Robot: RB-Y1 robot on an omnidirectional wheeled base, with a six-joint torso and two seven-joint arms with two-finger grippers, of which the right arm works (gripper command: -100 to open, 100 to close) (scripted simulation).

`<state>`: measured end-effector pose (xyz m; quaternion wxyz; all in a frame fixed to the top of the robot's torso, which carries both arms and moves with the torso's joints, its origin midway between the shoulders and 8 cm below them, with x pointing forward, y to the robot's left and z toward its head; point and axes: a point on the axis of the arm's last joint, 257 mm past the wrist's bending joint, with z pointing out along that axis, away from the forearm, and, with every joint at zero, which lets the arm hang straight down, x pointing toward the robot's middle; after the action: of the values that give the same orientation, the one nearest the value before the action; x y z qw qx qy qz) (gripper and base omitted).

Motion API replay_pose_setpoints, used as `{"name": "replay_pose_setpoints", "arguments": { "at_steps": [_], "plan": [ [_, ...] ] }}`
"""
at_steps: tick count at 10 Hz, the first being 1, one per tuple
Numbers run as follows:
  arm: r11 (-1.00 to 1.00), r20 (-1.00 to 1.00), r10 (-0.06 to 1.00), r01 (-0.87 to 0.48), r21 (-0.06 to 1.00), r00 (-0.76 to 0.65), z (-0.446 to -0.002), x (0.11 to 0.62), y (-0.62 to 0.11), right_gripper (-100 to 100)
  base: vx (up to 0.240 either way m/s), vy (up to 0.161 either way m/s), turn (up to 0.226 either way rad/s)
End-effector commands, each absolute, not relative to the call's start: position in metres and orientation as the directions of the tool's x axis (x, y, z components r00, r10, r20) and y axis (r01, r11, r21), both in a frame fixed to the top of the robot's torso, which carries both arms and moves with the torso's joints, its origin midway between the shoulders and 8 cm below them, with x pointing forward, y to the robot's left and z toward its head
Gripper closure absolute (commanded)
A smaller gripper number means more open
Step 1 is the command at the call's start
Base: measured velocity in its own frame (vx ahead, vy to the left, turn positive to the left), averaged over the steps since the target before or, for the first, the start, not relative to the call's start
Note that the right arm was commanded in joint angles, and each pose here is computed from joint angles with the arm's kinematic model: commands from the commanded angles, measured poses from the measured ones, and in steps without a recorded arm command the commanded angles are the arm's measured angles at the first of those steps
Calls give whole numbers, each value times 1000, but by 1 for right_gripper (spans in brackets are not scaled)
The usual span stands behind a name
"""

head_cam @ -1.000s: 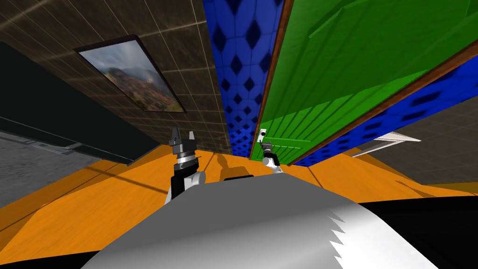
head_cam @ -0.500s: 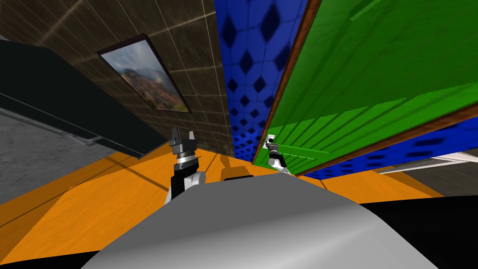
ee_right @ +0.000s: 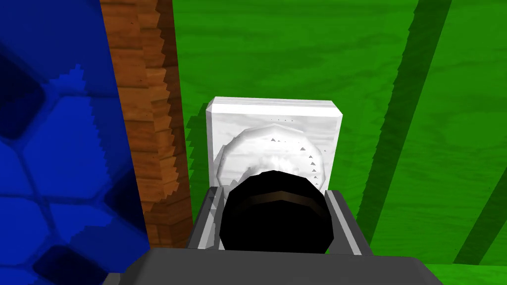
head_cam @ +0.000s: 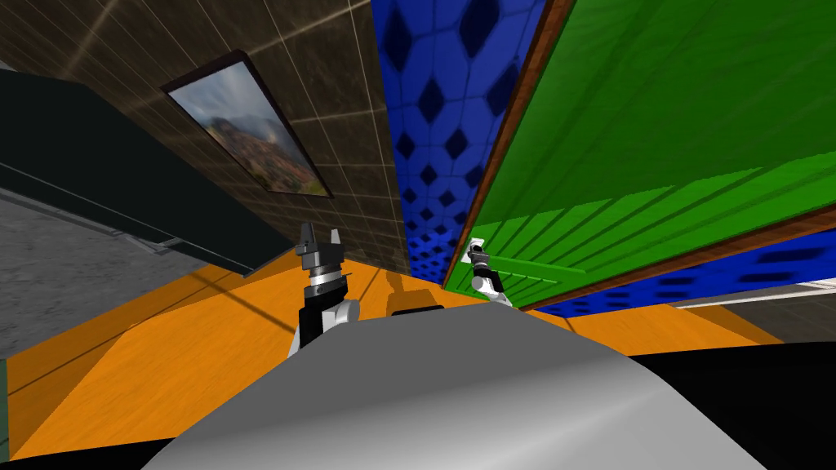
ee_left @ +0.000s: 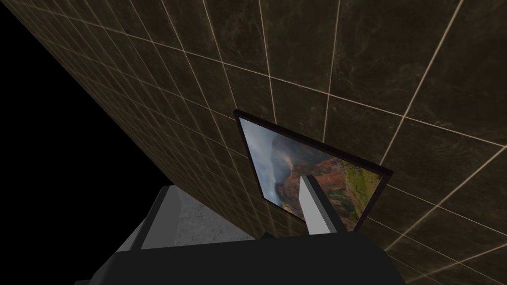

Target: Pull the door open

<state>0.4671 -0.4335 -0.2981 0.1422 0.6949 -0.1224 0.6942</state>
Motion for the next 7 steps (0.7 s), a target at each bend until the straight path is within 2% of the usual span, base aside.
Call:
{"name": "replay_pose_setpoints", "arguments": {
  "at_steps": [1, 3, 6, 7],
  "plan": [
    [-931, 1000, 25, -365, 25, 5, -298, 468, -431, 100, -18, 3, 3],
    [-931, 1000, 25, -365, 25, 5, -298, 468, -431, 100, -4, 2, -1],
    [-937, 1000, 20, -348, 21, 7, -299, 464, -433, 100, -179, -29, 123],
    [-942, 1000, 17, -335, 18, 4, -298, 463, -433, 100, -219, -71, 224]
  ]
}}
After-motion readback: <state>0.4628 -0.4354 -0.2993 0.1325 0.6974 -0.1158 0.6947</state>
